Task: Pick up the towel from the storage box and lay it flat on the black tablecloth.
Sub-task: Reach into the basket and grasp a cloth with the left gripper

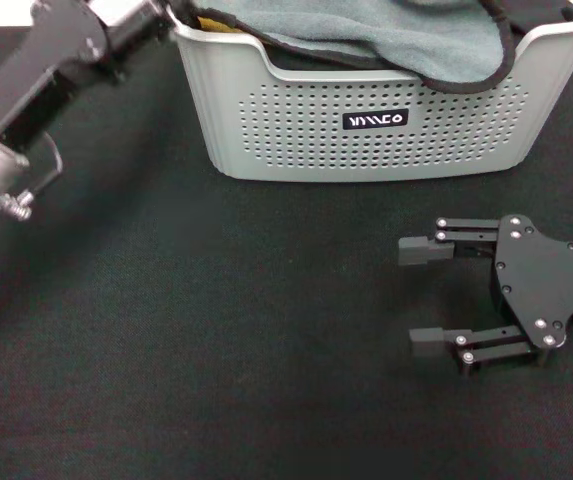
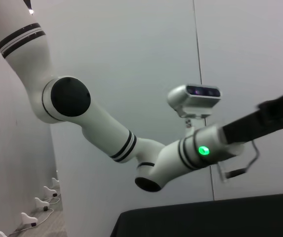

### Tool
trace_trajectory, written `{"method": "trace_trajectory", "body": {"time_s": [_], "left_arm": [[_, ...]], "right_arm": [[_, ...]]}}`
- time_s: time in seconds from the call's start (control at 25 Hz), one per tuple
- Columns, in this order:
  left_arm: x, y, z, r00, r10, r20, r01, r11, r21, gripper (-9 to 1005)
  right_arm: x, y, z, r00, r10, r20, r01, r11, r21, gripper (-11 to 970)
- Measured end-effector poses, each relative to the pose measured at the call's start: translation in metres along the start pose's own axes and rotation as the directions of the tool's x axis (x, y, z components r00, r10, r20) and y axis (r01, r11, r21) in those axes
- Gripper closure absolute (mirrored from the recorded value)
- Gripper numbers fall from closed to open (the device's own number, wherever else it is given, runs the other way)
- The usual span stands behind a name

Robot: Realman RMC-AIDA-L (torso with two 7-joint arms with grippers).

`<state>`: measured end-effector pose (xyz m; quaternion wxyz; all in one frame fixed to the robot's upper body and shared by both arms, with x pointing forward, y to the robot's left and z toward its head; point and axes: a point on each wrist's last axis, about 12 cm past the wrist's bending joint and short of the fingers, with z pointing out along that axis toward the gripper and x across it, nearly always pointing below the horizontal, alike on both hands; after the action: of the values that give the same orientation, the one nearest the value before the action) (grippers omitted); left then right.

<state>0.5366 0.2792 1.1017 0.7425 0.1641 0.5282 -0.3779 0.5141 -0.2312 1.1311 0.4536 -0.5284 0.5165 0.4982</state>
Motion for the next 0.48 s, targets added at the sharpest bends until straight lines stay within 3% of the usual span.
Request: {"method": "trace_trajectory", "body": {"time_s": [0.24, 0.48], "left_arm": [[0.010, 0.016, 0.007, 0.998, 0.032, -0.053, -0.040, 0.987, -0.153, 176], [0.016, 0.016, 0.007, 0.996, 0.036, -0.086, -0.050, 0.985, -0.164, 208]], "right_arm": [[0.003, 0.002, 0.005, 1.000, 0.001, -0.006, -0.001, 1.000, -0.011, 192], [0.004, 0.002, 0.007, 1.000, 0.001, -0.005, -0.001, 1.000, -0.015, 192]]}}
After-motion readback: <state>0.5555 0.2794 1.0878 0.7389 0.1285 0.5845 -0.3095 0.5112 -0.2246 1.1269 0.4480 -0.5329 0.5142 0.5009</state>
